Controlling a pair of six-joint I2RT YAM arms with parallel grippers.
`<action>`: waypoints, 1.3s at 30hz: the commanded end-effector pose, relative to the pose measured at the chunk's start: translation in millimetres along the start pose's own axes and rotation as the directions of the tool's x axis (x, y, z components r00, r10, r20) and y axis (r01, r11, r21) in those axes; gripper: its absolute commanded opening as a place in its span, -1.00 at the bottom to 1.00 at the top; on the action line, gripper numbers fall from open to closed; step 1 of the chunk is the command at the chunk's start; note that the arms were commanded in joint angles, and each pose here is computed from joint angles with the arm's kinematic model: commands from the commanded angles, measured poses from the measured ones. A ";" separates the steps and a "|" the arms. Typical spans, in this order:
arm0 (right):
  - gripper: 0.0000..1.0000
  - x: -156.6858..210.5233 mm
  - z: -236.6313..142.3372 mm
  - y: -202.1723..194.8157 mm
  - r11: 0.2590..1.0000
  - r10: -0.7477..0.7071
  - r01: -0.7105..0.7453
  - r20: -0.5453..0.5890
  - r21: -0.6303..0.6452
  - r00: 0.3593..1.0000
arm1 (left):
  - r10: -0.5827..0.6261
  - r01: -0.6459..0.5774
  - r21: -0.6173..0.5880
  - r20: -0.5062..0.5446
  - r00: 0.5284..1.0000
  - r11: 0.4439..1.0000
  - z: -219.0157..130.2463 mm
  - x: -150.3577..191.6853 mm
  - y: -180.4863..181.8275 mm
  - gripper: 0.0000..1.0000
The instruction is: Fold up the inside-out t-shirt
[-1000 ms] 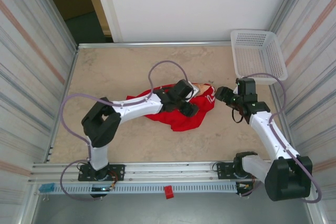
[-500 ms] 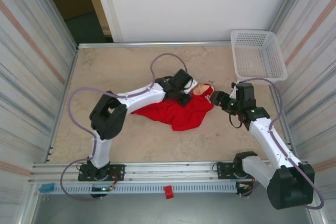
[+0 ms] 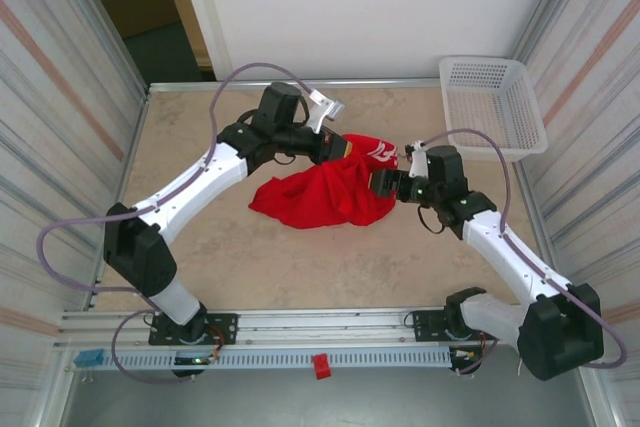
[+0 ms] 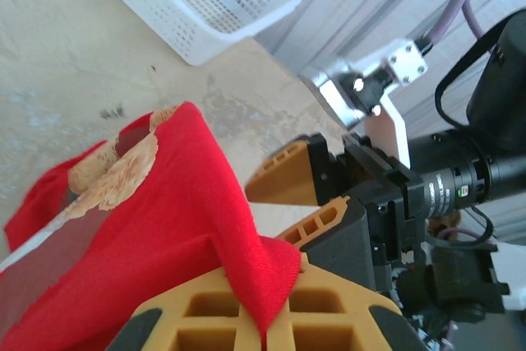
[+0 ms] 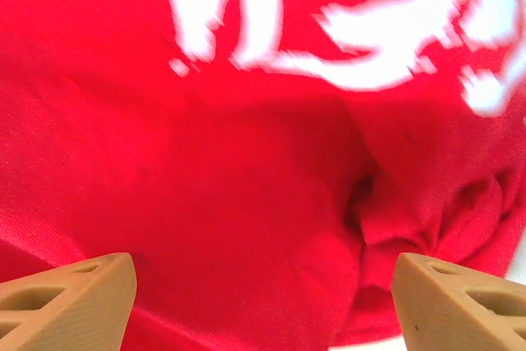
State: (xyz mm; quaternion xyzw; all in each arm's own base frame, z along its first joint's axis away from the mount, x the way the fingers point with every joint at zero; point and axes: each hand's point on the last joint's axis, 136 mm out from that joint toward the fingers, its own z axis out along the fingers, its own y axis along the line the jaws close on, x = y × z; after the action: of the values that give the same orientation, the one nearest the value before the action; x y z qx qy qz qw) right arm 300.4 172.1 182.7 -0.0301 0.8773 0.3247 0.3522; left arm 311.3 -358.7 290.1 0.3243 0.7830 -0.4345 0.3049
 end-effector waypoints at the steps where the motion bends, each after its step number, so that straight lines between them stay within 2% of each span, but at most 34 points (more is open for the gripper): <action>1: 0.62 -23.2 3.4 18.9 0.993 -0.115 0.116 0.057 -0.015 0.992 | -0.017 0.017 0.073 -0.007 1.000 0.997 -6.6 3.5 -13.8 -1.00; 9: 0.60 -24.1 34.3 29.5 0.991 -0.132 0.131 0.036 0.018 0.991 | -0.025 0.024 0.068 0.000 1.000 0.997 -9.0 3.6 -14.6 -1.00; 19: 0.69 -12.1 1.8 47.2 0.985 -0.173 0.169 0.113 0.043 0.978 | -0.044 0.044 0.037 0.000 0.999 0.998 -6.1 3.8 -1.7 -1.00; 25: 0.68 -10.9 12.1 41.6 0.985 -0.161 0.152 0.110 0.086 0.981 | -0.038 0.038 0.042 0.007 0.999 0.998 -8.6 0.2 -4.0 -1.00; 33: 0.16 -26.3 45.1 0.2 0.967 -0.103 0.075 0.102 0.243 0.989 | -0.039 0.037 0.084 0.032 0.999 0.996 -16.6 -6.0 -17.1 -1.00; 35: 0.10 -30.1 57.2 -11.0 0.960 -0.085 0.056 0.095 0.275 0.992 | -0.045 0.041 0.103 0.038 0.998 0.994 -18.1 -7.7 -21.2 -1.00; 38: 0.09 -38.2 73.0 -5.2 0.971 -0.086 0.063 0.087 0.233 0.993 | -0.053 0.048 0.120 0.042 0.998 0.992 -19.2 -7.4 -24.2 -1.00; 39: -0.03 -40.8 76.4 2.6 0.977 -0.100 0.082 0.083 0.195 0.992 | -0.054 0.048 0.121 0.043 0.998 0.991 -19.2 -7.0 -24.5 -1.00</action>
State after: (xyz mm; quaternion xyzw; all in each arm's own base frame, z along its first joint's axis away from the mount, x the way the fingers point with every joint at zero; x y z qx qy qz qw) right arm 358.4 197.9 142.3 -0.0140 0.9058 0.1914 0.3778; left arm 304.3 -357.1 283.5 0.3038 0.7854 -0.4664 0.2709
